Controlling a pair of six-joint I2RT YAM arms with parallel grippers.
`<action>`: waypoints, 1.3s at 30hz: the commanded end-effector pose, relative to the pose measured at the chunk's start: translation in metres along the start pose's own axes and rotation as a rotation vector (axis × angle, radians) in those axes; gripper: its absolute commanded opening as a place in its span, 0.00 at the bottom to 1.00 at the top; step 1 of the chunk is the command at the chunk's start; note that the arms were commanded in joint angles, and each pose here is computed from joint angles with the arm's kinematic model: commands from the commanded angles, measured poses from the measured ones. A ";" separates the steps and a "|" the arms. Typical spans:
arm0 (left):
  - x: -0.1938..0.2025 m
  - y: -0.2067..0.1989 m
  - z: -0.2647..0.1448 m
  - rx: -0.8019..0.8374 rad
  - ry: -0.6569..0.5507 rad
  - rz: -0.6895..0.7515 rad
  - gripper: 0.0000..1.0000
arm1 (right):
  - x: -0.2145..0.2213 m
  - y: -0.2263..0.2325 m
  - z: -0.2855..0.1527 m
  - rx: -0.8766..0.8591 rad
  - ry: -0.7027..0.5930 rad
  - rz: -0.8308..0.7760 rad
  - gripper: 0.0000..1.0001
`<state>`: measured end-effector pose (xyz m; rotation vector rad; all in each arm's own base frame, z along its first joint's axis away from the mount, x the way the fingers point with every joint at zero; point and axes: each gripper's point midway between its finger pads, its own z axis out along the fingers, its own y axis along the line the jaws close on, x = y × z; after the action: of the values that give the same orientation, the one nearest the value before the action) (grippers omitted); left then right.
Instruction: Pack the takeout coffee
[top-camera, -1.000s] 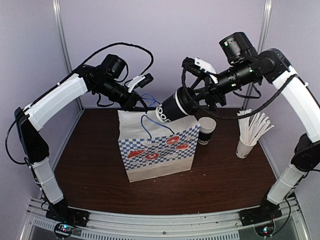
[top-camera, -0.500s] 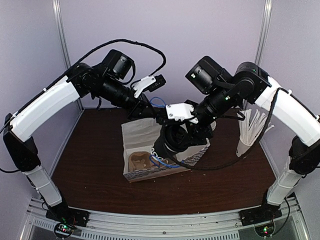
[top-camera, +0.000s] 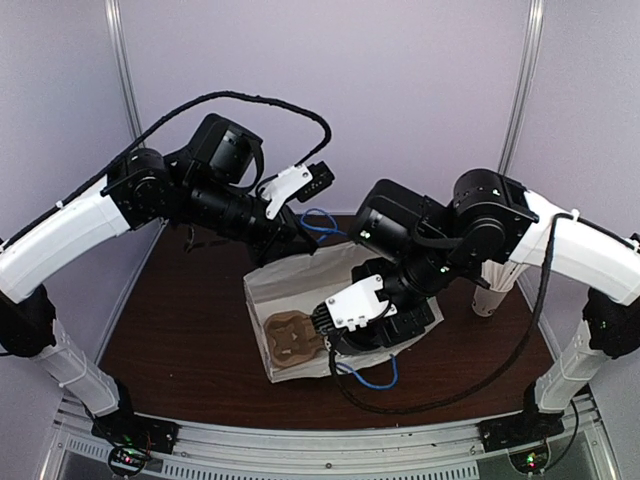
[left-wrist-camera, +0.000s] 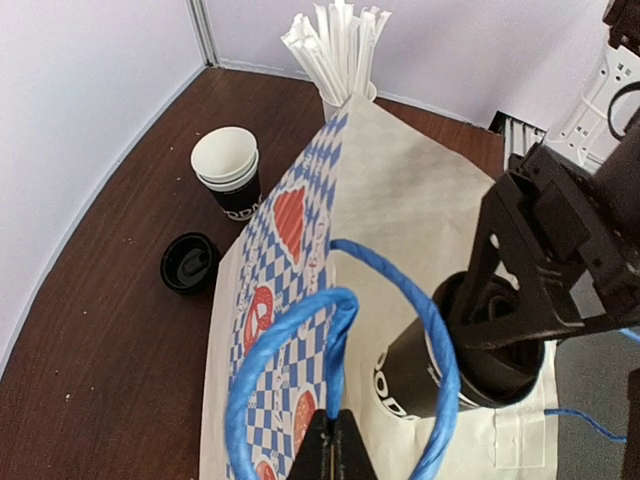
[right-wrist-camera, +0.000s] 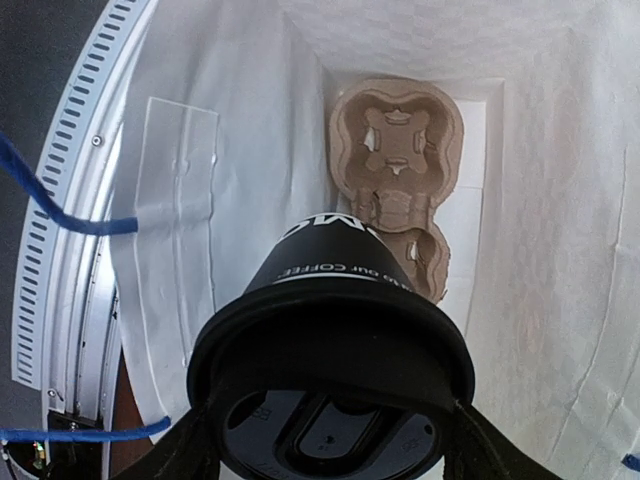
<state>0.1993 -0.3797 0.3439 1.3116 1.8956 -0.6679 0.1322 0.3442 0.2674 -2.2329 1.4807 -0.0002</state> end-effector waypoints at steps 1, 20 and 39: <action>-0.013 -0.005 -0.001 -0.032 -0.089 -0.013 0.00 | 0.019 -0.002 -0.007 0.082 0.087 -0.041 0.45; -0.031 -0.001 -0.010 -0.074 -0.204 -0.030 0.21 | 0.016 -0.024 0.003 0.218 0.156 -0.049 0.40; -0.030 0.037 -0.084 -0.350 -0.369 -0.034 0.85 | 0.043 0.029 0.021 0.120 0.165 -0.081 0.40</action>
<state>0.1910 -0.3215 0.4322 0.9432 1.6307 -0.6609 0.1236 0.3059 0.2189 -2.3057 1.4432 -0.2740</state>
